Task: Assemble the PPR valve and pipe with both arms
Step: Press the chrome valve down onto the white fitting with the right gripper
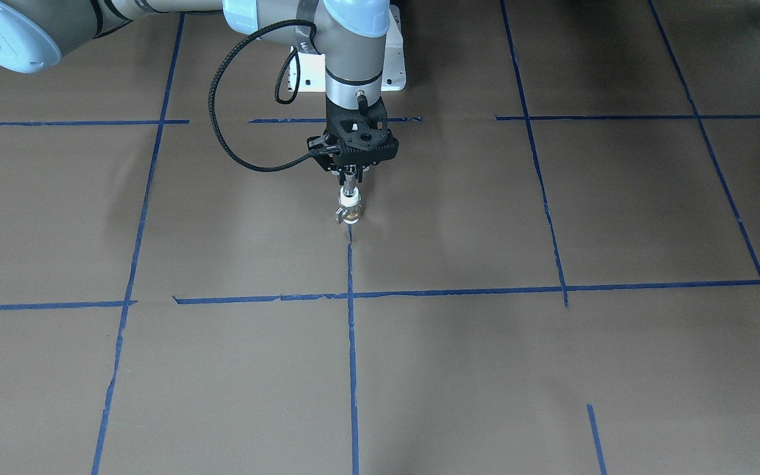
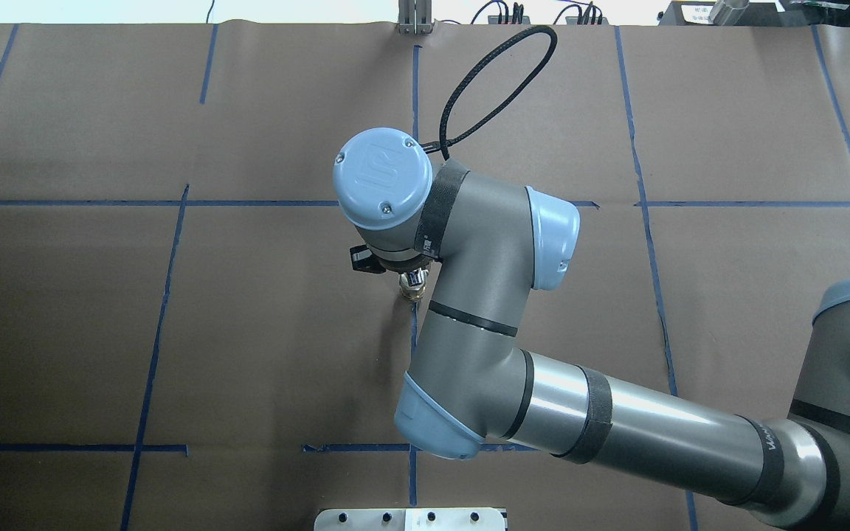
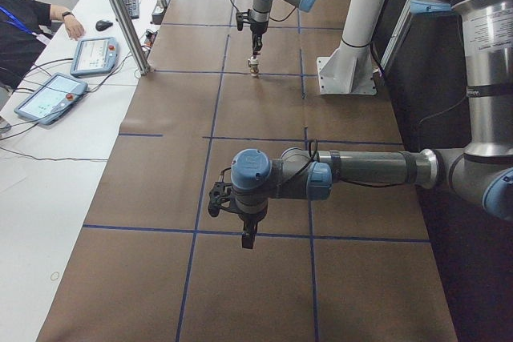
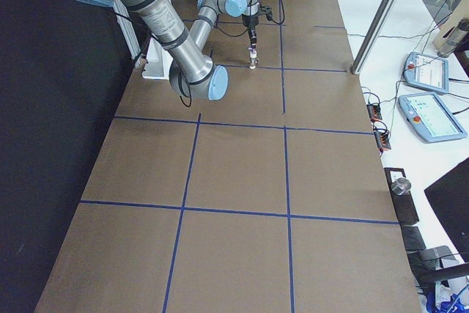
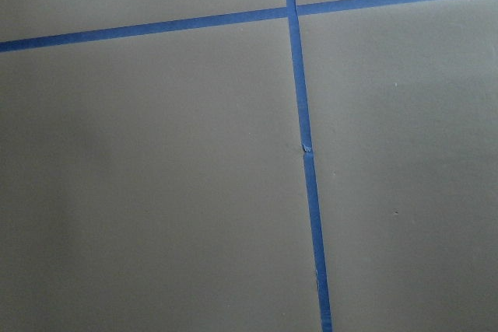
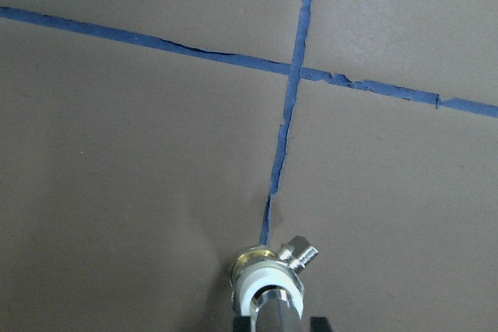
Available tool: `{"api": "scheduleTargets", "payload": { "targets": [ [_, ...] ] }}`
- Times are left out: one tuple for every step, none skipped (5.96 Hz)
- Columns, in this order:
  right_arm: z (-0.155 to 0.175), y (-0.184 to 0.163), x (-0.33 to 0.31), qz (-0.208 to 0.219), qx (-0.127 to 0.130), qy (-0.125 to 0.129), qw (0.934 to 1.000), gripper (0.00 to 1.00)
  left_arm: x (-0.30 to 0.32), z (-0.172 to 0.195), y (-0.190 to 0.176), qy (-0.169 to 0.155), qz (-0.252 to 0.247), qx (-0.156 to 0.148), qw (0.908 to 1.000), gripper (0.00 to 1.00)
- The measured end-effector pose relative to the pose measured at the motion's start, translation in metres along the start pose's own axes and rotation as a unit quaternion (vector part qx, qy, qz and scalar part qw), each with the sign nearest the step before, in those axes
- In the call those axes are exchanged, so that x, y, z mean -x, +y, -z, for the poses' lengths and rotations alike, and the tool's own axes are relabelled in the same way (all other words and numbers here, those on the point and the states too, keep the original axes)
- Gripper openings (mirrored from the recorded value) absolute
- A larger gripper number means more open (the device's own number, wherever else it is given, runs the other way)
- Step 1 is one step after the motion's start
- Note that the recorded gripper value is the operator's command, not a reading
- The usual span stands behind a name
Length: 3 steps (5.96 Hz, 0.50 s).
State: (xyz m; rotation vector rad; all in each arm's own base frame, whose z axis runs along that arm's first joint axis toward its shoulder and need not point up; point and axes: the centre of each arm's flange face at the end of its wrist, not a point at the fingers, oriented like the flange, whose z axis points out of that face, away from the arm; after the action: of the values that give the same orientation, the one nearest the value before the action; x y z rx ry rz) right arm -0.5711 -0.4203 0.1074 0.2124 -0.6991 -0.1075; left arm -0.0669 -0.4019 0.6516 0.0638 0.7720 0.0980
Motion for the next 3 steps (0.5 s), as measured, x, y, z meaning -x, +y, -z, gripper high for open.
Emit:
{"api": "scheduleTargets", "payload": {
  "targets": [
    [-0.0013, -0.0005, -0.0003, 0.000, -0.001, 0.002, 1.0000, 0.00, 0.0000, 0.0000, 0.0000, 0.000, 0.000, 0.000, 1.0000, 1.00],
    [-0.0019, -0.0005, -0.0006, 0.000, -0.001, 0.003, 1.0000, 0.00, -0.0001, -0.0001, 0.0000, 0.000, 0.000, 0.000, 1.0000, 1.00],
    [-0.0027, 0.0002, -0.0006, 0.001, 0.000, 0.003, 1.0000, 0.00, -0.0003, -0.0003, -0.0001, 0.000, 0.000, 0.000, 1.0000, 1.00]
  ]
}}
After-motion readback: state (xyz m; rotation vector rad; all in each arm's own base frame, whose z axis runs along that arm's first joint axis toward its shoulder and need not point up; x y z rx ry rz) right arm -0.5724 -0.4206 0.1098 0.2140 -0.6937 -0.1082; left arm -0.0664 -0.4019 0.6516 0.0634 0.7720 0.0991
